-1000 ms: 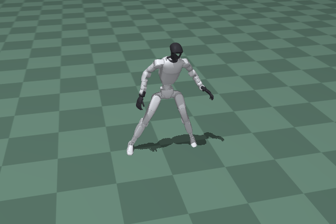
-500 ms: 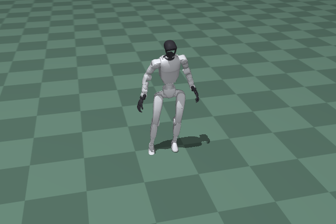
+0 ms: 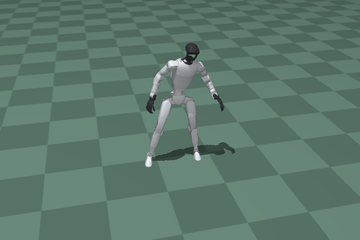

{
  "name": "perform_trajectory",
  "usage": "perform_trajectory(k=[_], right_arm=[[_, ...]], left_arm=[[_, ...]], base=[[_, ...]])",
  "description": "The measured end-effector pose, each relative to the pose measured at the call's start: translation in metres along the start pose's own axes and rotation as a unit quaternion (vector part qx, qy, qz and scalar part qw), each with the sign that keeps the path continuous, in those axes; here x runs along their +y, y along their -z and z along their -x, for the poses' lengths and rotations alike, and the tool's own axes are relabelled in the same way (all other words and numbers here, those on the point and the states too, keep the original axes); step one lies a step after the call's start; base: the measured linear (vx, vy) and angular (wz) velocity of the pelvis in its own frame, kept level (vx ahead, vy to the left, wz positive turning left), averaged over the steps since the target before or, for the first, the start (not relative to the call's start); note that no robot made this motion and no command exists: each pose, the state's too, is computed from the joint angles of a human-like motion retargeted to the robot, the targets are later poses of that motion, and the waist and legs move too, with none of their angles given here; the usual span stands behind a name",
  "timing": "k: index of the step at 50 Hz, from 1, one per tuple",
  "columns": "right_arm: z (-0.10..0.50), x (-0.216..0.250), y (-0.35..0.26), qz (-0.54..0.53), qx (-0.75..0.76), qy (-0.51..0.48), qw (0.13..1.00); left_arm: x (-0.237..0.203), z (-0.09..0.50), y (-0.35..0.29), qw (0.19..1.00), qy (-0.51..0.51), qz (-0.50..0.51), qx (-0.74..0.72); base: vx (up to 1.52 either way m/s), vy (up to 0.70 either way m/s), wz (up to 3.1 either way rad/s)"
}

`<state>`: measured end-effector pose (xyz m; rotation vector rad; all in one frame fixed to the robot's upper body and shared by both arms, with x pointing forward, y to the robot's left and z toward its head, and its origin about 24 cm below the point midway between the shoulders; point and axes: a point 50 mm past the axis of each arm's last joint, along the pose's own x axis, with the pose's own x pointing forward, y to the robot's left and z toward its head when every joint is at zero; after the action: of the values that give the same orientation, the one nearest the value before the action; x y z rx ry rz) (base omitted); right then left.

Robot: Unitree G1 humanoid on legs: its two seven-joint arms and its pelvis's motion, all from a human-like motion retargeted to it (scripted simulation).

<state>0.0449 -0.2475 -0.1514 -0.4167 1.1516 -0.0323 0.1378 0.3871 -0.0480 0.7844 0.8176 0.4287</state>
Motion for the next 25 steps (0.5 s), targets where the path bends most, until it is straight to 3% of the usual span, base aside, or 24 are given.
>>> perform_trajectory(k=[8,15,20,25], right_arm=[[0.013,-0.032,0.046,-0.084,0.096,0.054,0.990],[0.023,-0.059,0.064,-0.044,0.127,0.128,0.983],[0.019,-0.083,0.048,-0.025,0.100,0.170,0.980],[0.015,-0.108,0.018,-0.015,0.043,0.192,0.980]], left_arm=[[0.025,0.001,0.037,0.994,-0.042,-0.047,0.086],[0.000,0.024,0.076,0.970,-0.100,0.125,0.183],[-0.073,0.047,0.077,0.970,0.023,0.138,0.197],[-0.129,0.068,0.052,0.977,0.188,-0.048,0.083]], base=[[0.03,-0.52,-0.09],[0.12,-0.73,-0.61],[0.09,-0.66,-0.31],[0.08,-0.45,-0.10]])
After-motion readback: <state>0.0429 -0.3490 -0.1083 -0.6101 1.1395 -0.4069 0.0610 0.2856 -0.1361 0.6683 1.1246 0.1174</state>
